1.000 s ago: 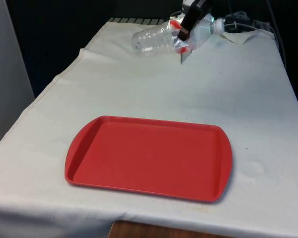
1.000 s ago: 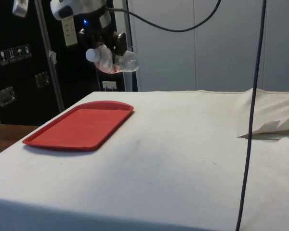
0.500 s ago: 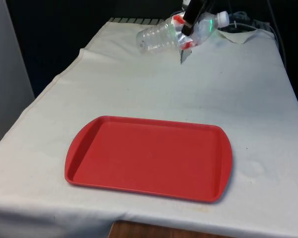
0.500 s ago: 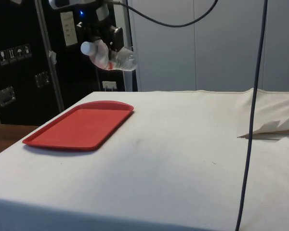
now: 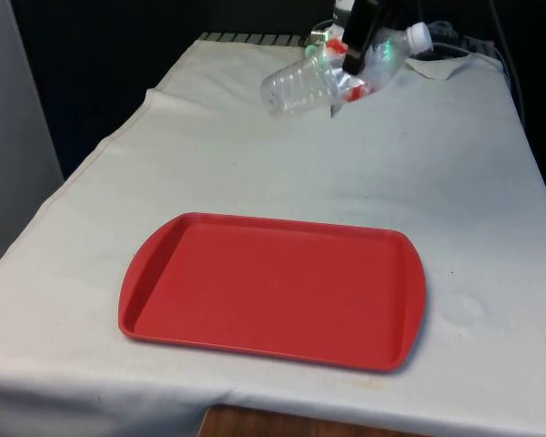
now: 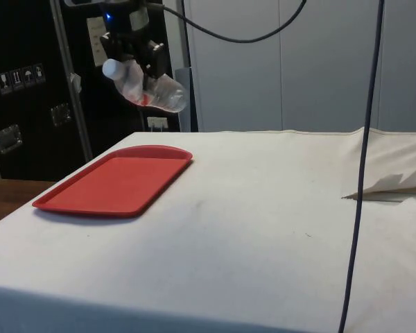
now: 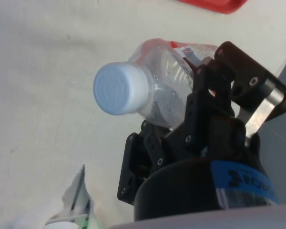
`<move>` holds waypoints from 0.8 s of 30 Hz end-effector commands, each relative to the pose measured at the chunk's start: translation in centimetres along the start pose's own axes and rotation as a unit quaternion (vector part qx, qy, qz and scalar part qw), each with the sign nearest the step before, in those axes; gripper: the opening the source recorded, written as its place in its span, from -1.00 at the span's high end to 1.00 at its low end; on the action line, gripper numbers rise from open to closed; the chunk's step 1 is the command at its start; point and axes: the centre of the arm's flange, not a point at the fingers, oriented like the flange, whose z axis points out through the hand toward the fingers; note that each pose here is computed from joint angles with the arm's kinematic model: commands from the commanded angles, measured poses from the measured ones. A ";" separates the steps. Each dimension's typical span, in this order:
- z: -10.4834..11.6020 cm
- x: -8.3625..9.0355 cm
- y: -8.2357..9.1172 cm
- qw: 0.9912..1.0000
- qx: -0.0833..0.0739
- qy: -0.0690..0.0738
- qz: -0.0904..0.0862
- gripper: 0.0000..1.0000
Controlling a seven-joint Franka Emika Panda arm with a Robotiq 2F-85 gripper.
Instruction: Place the bottle upright on the tray.
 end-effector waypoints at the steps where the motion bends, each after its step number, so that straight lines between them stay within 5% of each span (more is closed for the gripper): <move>1: 0.0 0.2 0.4 1.000 -0.003 0.011 0.004 0.33; 6: 0.1 0.3 0.9 1.000 -0.008 0.026 0.011 0.33; 12: 0.2 0.6 1.8 0.998 -0.020 0.054 0.023 0.33; 13: 0.2 0.6 1.6 0.998 -0.019 0.047 0.022 0.33; 21: 0.4 0.9 2.7 0.995 -0.033 0.086 0.039 0.33; 22: 0.4 0.8 2.5 0.996 -0.033 0.080 0.039 0.33; 24: 0.4 1.0 2.9 0.994 -0.036 0.093 0.042 0.33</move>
